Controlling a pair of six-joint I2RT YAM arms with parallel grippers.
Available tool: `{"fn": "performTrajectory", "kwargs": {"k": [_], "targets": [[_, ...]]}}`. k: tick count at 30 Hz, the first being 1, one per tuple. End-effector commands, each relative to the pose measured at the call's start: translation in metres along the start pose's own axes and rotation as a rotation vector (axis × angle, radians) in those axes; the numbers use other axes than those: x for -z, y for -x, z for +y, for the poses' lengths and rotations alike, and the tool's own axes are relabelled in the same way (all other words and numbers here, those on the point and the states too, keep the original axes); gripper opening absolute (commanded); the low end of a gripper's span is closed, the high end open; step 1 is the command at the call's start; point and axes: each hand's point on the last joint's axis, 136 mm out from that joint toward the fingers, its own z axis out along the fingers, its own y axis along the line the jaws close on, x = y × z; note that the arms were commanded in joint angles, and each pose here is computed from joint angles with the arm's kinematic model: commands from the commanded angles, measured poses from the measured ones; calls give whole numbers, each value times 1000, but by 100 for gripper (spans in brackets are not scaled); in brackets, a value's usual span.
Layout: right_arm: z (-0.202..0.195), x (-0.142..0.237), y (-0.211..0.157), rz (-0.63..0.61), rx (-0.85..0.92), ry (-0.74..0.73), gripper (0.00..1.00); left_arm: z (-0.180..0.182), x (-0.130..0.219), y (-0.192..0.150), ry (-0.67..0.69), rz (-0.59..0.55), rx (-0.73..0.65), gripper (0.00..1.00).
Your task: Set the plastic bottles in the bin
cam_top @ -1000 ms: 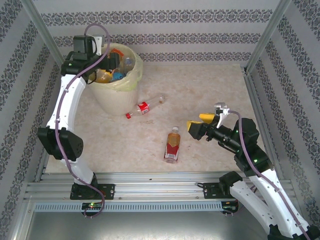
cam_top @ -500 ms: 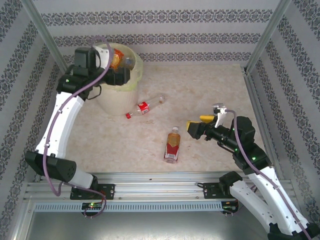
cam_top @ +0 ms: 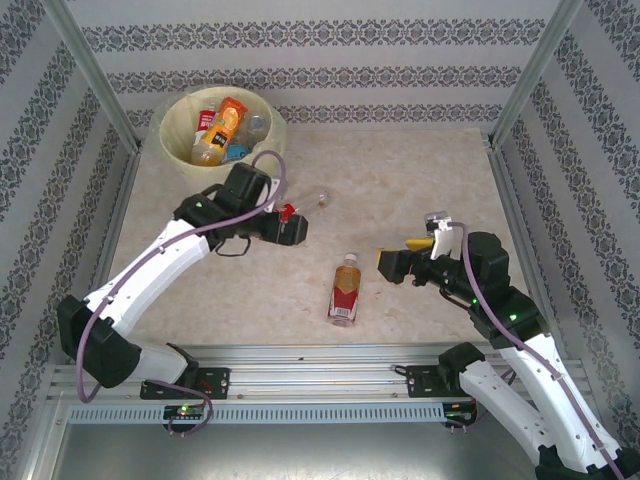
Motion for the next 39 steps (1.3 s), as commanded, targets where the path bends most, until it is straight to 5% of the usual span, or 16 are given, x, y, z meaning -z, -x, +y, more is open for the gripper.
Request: {"fn": "performTrajectory", "kwargs": {"k": [1, 25, 39], "targets": [[3, 6, 1, 5, 32, -9, 98, -7, -18, -5, 8, 2, 147, 94], [-9, 14, -4, 13, 41, -84, 98, -101, -145, -89, 29, 316, 70, 98], [-11, 13, -7, 17, 38, -89, 98, -89, -172, -124, 171, 454, -33, 92]]}}
